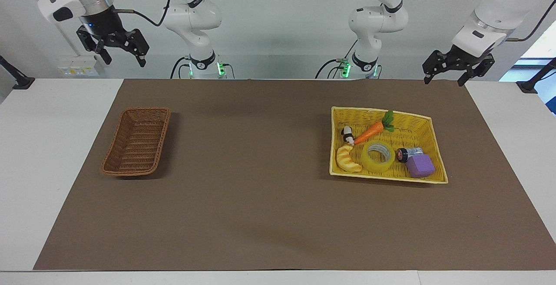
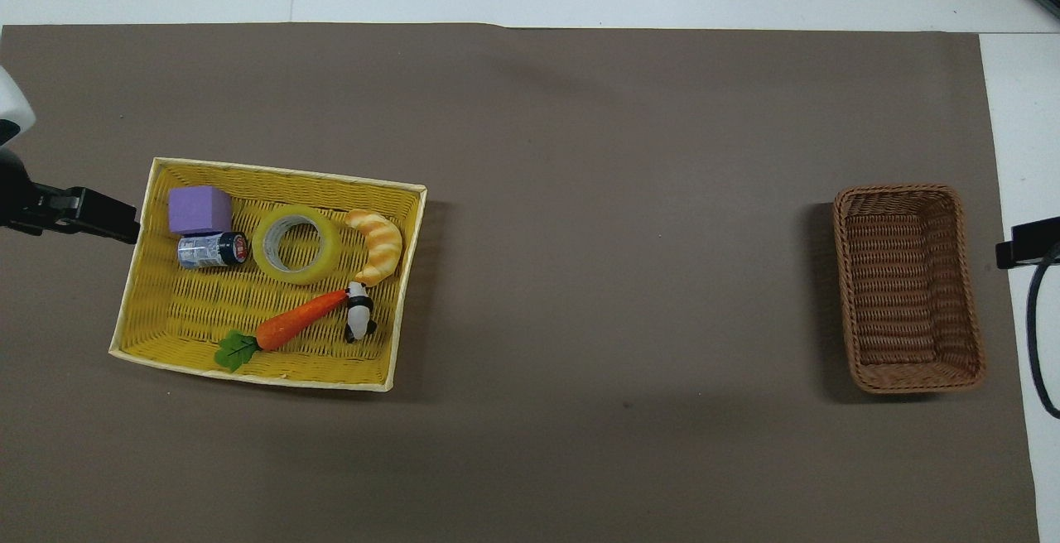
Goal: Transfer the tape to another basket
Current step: 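Reach the left gripper down onto the yellow tape roll in the tray, then lift the tape with the left gripper while the right gripper approaches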
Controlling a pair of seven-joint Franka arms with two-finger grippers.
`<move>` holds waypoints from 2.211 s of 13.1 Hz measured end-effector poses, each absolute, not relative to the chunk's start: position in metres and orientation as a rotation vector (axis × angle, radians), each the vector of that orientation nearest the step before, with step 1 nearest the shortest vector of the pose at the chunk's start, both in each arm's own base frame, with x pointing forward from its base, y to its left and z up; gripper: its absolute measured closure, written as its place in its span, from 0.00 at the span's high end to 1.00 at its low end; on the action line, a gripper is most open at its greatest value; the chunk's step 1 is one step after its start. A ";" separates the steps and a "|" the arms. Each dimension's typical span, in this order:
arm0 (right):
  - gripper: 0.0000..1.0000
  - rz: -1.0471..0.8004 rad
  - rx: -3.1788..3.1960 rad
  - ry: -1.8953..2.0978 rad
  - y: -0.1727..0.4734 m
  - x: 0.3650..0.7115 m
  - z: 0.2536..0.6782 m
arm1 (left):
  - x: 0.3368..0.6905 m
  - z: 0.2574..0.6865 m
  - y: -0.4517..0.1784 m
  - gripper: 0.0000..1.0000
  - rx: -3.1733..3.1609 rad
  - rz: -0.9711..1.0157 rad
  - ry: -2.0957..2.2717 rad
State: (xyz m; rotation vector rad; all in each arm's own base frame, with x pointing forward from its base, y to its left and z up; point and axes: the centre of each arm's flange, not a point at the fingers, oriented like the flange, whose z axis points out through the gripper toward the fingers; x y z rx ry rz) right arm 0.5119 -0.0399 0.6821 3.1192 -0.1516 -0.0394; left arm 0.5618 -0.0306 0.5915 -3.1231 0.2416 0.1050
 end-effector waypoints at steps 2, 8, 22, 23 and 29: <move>1.00 -0.036 3.119 -0.151 -0.040 0.512 0.683 | 0.568 0.569 -0.031 1.00 -3.127 0.089 0.242; 1.00 -0.024 3.154 -0.115 -0.026 0.511 0.687 | 0.583 0.497 -0.039 1.00 -3.158 0.112 0.246; 1.00 -0.105 3.226 0.054 0.069 0.530 0.599 | 0.584 0.319 -0.066 0.66 -3.209 0.115 0.157; 1.00 -0.116 3.225 0.055 0.069 0.530 0.594 | 0.583 0.311 -0.068 0.51 -3.208 0.124 0.145; 1.00 -0.123 3.225 0.052 0.069 0.530 0.591 | 0.589 0.327 -0.077 0.15 -3.224 0.111 0.078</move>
